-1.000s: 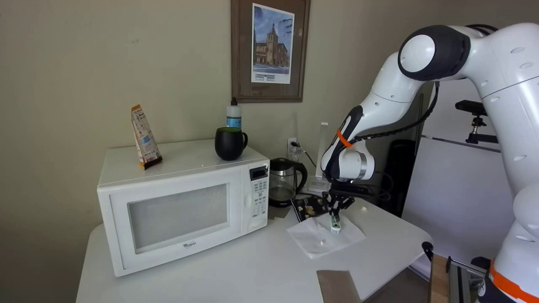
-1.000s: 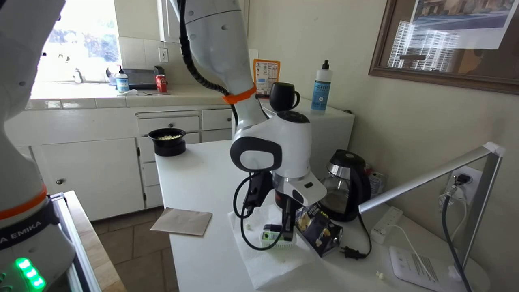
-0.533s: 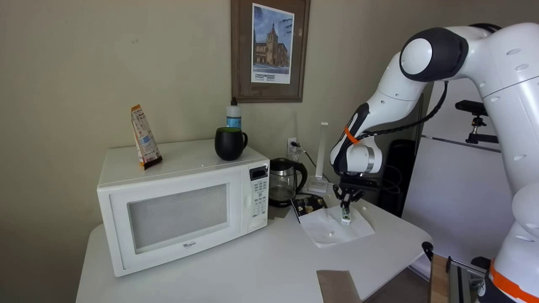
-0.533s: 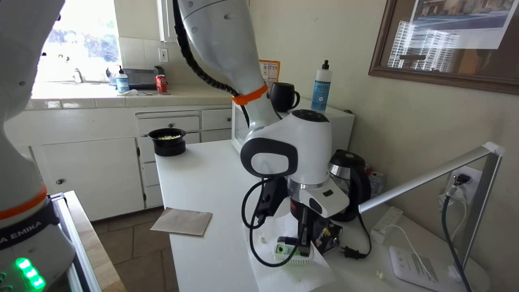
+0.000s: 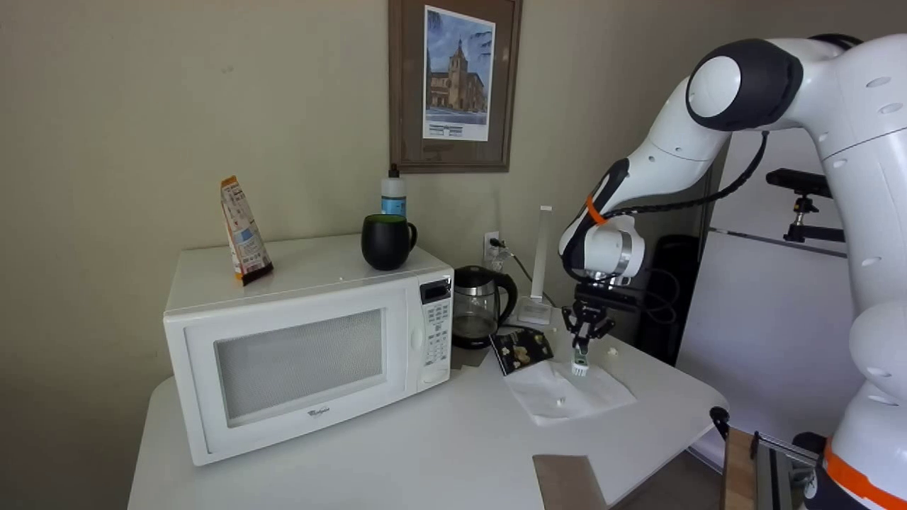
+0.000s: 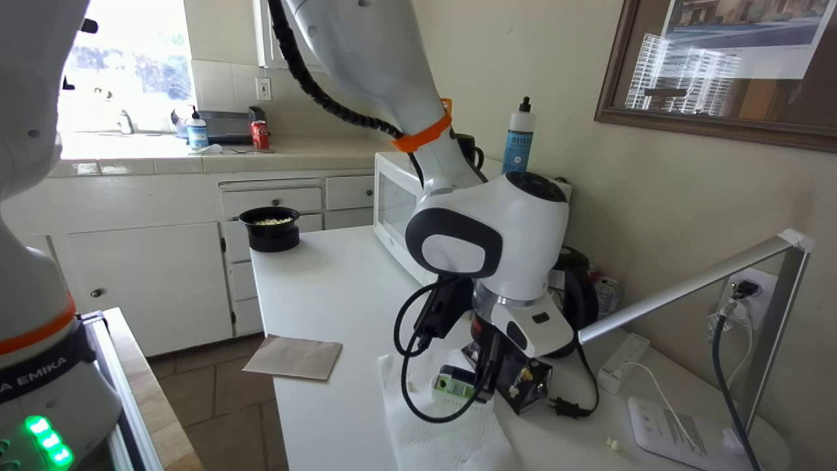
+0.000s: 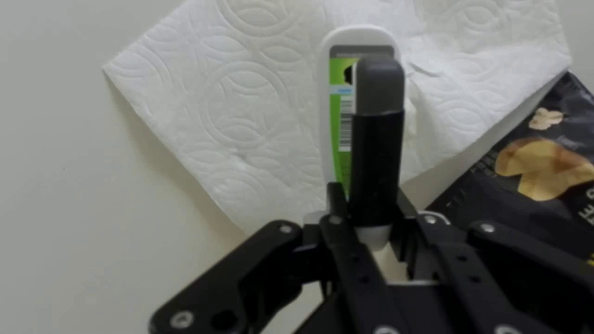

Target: Use the brush to scrub the right side of the counter.

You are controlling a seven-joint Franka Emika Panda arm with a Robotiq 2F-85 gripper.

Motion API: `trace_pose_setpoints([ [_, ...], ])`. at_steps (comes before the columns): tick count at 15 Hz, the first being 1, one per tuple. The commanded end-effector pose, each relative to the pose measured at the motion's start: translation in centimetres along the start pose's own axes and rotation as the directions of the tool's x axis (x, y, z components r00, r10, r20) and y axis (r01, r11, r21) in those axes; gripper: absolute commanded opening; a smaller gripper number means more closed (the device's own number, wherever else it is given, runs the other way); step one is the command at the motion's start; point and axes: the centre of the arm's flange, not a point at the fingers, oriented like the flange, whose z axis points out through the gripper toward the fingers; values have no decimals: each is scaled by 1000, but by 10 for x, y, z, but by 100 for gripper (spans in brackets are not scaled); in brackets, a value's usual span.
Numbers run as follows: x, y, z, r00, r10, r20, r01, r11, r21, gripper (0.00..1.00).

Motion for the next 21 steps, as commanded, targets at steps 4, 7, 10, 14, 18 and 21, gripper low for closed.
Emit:
trace_pose_setpoints([
  [4, 2, 4, -15, 998, 54, 45, -56, 998, 37, 6],
  [7, -5, 12, 11, 997, 73, -5, -73, 997, -9, 6],
  [10, 8, 26, 23, 988, 123, -93, -128, 990, -53, 6],
  [14, 26, 60, 18, 980, 161, -113, -175, 977, -124, 6],
  [18, 41, 100, 15, 967, 207, -146, -234, 953, -195, 6],
  [21, 39, 131, 24, 957, 251, -148, -280, 931, -233, 6],
])
